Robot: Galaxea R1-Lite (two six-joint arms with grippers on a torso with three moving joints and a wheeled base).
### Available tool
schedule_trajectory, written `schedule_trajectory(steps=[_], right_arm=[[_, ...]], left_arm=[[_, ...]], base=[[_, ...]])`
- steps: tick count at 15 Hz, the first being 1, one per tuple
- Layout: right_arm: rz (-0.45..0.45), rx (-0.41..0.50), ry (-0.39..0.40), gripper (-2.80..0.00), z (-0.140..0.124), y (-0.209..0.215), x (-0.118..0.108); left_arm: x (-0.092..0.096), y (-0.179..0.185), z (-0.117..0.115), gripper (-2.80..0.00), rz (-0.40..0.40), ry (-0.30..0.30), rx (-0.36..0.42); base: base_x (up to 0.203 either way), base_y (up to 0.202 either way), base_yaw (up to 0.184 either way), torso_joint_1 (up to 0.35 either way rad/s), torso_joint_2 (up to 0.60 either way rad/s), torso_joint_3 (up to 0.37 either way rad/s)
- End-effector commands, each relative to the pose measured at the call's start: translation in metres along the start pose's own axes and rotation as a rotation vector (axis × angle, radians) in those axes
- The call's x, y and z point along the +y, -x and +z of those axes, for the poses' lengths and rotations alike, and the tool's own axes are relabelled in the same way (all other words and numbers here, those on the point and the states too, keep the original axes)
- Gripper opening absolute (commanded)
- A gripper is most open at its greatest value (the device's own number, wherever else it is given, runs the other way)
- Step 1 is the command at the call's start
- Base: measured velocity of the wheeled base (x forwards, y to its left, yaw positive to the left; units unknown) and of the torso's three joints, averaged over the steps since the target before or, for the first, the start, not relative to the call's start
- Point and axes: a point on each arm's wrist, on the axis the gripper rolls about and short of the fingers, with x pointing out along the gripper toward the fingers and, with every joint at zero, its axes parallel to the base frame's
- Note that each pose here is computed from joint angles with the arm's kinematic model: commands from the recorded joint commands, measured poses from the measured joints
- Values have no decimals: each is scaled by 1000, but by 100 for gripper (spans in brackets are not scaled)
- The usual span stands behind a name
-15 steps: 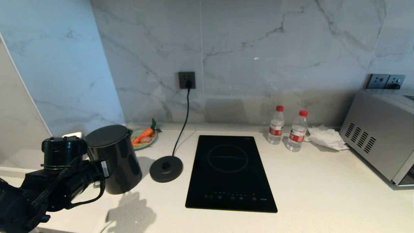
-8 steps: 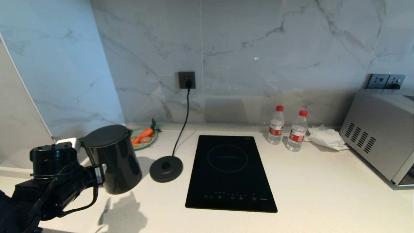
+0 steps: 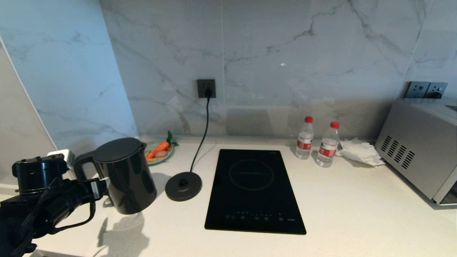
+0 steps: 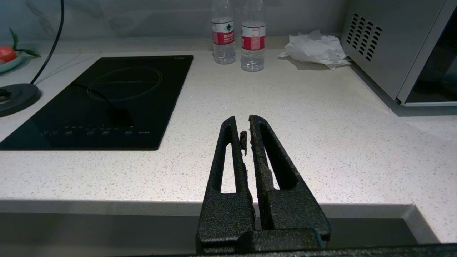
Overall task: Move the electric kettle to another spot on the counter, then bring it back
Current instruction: Grab the kettle
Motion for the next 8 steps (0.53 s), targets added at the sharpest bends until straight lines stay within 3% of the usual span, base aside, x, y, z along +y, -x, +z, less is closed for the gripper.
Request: schedule_trajectory(steps=[1, 3, 8], right_arm=[[0, 0, 1, -280, 0, 0, 0], [0, 1, 1, -280, 0, 0, 0], [0, 0, 1, -280, 0, 0, 0]], left_arm=[[-2, -18, -6, 0, 11, -4, 27], [-2, -27, -12, 0, 16, -6, 15], [22, -33, -18, 0, 76, -26, -45]], base=[[0, 0, 0, 0, 0, 0], [0, 0, 0, 0, 0, 0], [0, 0, 0, 0, 0, 0]])
